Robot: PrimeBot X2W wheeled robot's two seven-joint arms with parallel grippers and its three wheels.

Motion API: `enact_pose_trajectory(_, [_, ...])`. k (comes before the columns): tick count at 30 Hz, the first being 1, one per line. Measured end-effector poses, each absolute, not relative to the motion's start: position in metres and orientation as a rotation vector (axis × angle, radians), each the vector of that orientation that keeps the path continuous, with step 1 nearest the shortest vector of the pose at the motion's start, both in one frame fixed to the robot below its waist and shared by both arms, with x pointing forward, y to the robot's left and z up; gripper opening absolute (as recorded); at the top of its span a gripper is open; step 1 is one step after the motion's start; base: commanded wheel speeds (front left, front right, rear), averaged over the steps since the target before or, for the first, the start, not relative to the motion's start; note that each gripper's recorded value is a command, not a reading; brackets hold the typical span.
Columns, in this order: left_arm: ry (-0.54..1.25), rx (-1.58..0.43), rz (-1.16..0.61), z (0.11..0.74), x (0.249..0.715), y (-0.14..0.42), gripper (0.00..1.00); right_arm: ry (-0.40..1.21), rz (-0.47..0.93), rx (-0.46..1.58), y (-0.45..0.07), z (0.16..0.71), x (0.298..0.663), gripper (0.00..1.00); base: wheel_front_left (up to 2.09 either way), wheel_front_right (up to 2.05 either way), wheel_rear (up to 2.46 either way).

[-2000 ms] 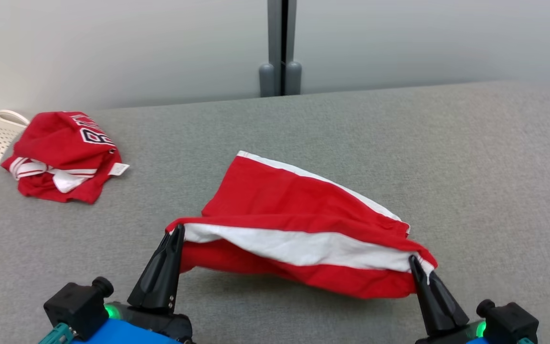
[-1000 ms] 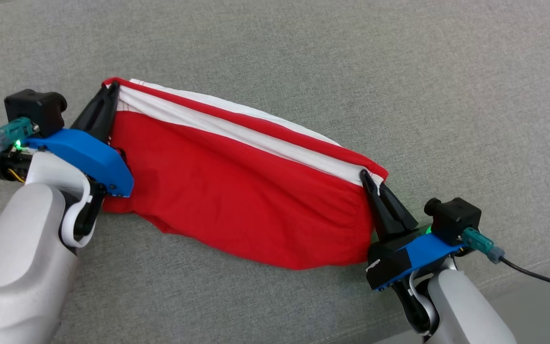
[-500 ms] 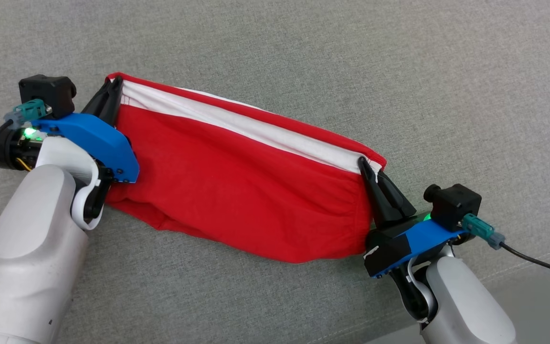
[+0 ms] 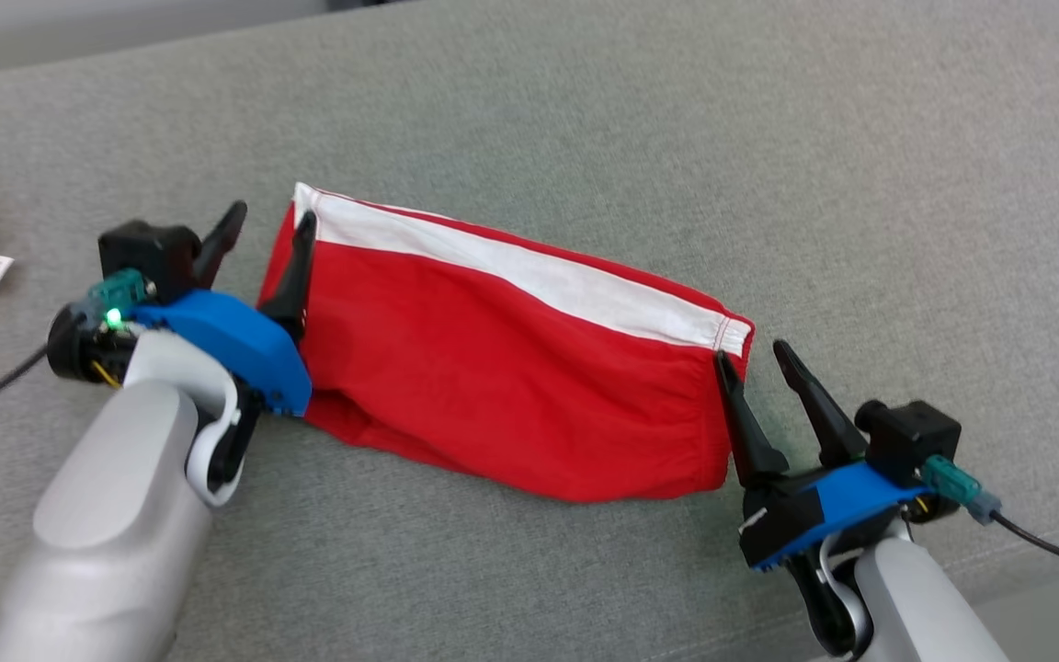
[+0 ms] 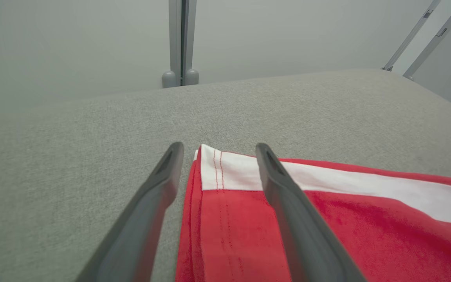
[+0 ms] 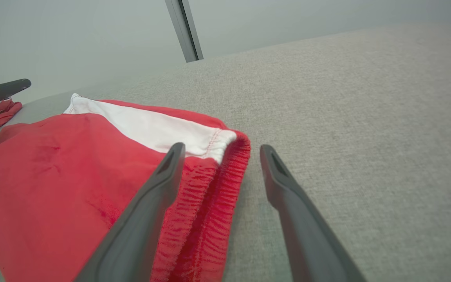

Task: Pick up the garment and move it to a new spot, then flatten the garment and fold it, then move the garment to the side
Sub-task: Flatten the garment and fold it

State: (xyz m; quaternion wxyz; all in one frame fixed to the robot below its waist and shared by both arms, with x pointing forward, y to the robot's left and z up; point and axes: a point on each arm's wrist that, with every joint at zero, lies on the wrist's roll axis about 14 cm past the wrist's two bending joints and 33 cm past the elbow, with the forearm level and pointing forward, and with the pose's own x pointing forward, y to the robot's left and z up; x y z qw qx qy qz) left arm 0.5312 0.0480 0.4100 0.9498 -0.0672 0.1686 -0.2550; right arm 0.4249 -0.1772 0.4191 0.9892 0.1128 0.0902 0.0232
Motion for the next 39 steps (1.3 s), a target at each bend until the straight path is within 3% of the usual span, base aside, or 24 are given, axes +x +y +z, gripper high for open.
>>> enact_pose_trajectory(12, [0.535,-0.122,-0.535,0.395,0.476,0.060,1.00,0.179,-0.009,0.169,-0.198,0.434,0.393,1.00,0.00,0.00,0.00])
enact_pose_trajectory(30, [0.780,-0.065,-0.459,0.349,0.477,0.074,1.00,0.170,-0.080,0.157,-0.221,0.443,0.378,1.00,0.00,0.00,0.00])
enact_pose_trajectory(31, [0.786,-0.071,-0.468,0.350,0.476,0.072,0.73,0.168,-0.083,0.157,-0.222,0.443,0.377,1.00,0.00,0.00,0.00])
enact_pose_trajectory(33, [0.797,-0.079,-0.484,0.350,0.473,0.068,0.03,0.167,-0.088,0.156,-0.223,0.443,0.377,1.00,0.00,0.00,0.00])
enact_pose_trajectory(39, [0.781,-0.089,-0.500,0.358,0.467,0.064,0.00,0.157,-0.085,0.160,-0.222,0.445,0.378,1.00,0.00,0.00,0.00])
